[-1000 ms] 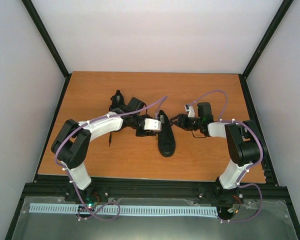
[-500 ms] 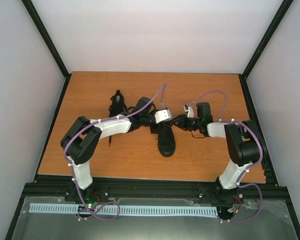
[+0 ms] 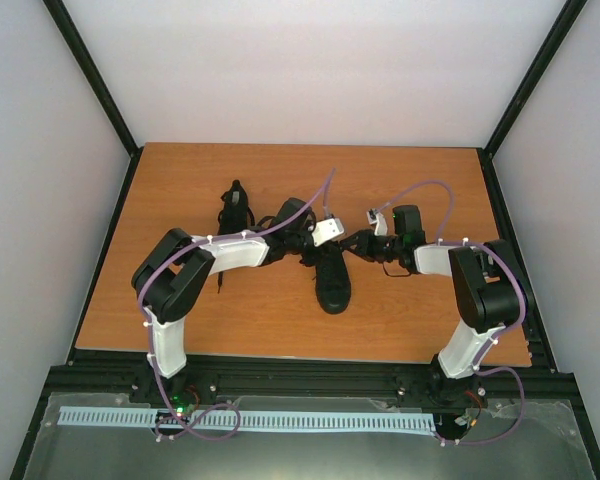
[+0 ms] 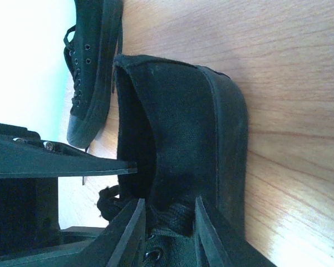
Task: Tie the shoes
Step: Tie the shoelace on the shoe.
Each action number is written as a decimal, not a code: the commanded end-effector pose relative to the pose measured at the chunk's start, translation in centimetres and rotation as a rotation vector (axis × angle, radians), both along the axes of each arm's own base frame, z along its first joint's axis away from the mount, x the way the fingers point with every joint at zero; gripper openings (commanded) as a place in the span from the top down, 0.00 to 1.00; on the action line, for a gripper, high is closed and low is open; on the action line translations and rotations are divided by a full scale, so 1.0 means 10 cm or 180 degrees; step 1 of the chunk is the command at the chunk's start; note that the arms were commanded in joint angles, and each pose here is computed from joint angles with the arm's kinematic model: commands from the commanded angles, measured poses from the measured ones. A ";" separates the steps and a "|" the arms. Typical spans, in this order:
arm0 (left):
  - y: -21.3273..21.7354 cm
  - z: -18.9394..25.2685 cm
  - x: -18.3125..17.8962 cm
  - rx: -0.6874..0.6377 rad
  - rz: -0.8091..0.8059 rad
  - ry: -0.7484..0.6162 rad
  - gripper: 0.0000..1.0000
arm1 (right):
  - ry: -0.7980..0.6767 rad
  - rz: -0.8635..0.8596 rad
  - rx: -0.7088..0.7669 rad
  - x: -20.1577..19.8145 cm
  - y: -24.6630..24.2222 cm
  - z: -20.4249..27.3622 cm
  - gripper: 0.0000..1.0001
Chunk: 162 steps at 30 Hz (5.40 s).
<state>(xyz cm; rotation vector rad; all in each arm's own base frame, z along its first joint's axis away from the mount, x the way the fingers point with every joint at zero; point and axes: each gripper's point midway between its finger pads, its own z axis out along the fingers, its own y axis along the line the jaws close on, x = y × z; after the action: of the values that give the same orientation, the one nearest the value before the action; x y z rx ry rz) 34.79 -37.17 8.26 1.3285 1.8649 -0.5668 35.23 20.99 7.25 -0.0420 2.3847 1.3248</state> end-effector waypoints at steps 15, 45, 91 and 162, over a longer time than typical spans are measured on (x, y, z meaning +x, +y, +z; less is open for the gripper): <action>0.00 0.04 -0.13 0.0135 -0.0252 0.0037 0.61 | -0.0050 0.0136 -0.0052 -0.03 0.03 0.03 0.97; 0.23 -0.09 -0.16 0.0390 -0.0307 0.0013 0.80 | -0.0323 0.0061 -0.0331 -0.10 -0.17 0.36 0.97; 0.35 -0.35 -0.25 0.0486 -0.0360 0.0175 0.99 | -0.0354 0.0051 -0.0428 -0.14 -0.37 0.37 0.97; 0.85 -0.24 0.40 0.1374 -0.0855 -0.1436 0.99 | -0.0024 0.0299 -0.0466 -0.41 -0.24 -0.05 0.97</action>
<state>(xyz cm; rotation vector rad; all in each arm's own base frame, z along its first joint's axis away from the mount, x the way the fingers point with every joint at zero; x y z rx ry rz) 37.59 -28.31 5.68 1.8226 1.5570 -0.0113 31.25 18.33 6.01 -0.1590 2.5239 1.1859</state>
